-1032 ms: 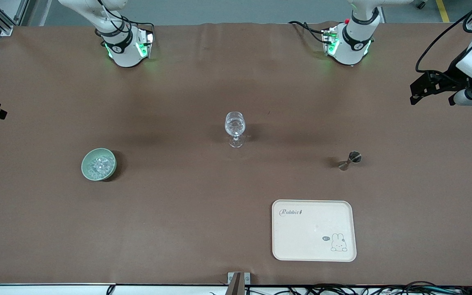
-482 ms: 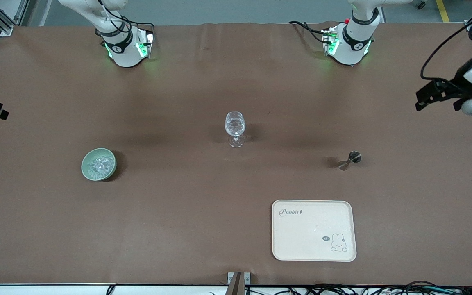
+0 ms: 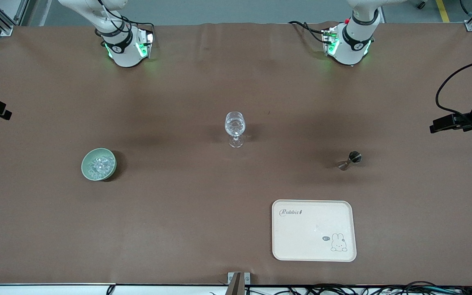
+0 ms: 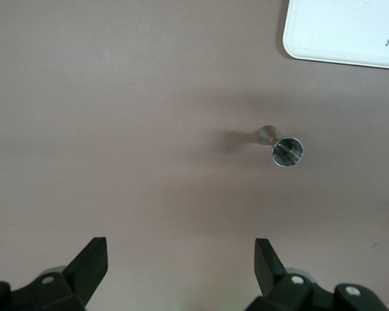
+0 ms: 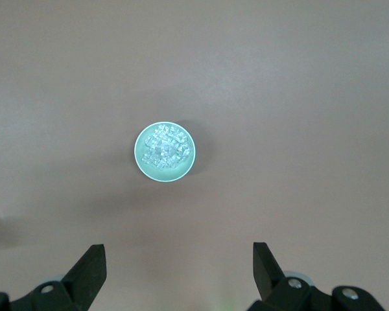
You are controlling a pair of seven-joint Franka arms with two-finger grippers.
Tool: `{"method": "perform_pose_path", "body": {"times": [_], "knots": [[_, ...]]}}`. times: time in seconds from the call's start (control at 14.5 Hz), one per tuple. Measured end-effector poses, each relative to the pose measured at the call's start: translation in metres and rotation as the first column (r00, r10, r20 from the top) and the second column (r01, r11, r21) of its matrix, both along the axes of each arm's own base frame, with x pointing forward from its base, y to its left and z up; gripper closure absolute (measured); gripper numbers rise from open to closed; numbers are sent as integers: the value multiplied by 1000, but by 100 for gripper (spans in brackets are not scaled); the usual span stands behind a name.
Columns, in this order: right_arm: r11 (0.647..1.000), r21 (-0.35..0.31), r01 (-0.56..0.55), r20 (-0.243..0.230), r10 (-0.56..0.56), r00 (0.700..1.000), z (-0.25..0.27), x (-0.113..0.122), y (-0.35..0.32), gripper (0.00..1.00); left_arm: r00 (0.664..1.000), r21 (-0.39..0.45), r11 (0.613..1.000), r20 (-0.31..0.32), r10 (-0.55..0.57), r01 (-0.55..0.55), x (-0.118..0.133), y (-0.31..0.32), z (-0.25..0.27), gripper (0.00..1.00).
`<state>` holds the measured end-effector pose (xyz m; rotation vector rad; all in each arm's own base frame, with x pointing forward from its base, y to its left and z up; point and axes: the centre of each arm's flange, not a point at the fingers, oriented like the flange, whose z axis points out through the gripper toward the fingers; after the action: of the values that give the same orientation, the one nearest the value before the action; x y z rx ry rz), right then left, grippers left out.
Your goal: Pour wine and add ice with both arms
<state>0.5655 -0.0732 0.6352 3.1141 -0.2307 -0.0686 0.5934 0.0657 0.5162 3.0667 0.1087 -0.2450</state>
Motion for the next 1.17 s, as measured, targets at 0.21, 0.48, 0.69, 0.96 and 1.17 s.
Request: {"method": "perform_pose_path", "body": {"times": [0.21,0.48,0.69,0.96,1.17], "knots": [[1000,-2,-7,16,7,1000,-4,5,3,0,990,-99,987,-72,122,-129,7,31,-43,0],[1000,-9,12,42,-12,999,-90,39,16,0,909,-171,909,-248,334,-380,14,64,-129,3],[1000,-10,14,11,-14,1000,-188,53,19,0,793,-185,805,-396,463,-563,20,61,-188,3],[999,-13,36,58,-35,998,-300,52,18,0,597,-153,643,-576,559,-750,24,46,-254,2],[998,-12,56,44,-55,997,-365,40,19,1,516,-145,581,-660,546,-801,22,38,-299,5]]}}
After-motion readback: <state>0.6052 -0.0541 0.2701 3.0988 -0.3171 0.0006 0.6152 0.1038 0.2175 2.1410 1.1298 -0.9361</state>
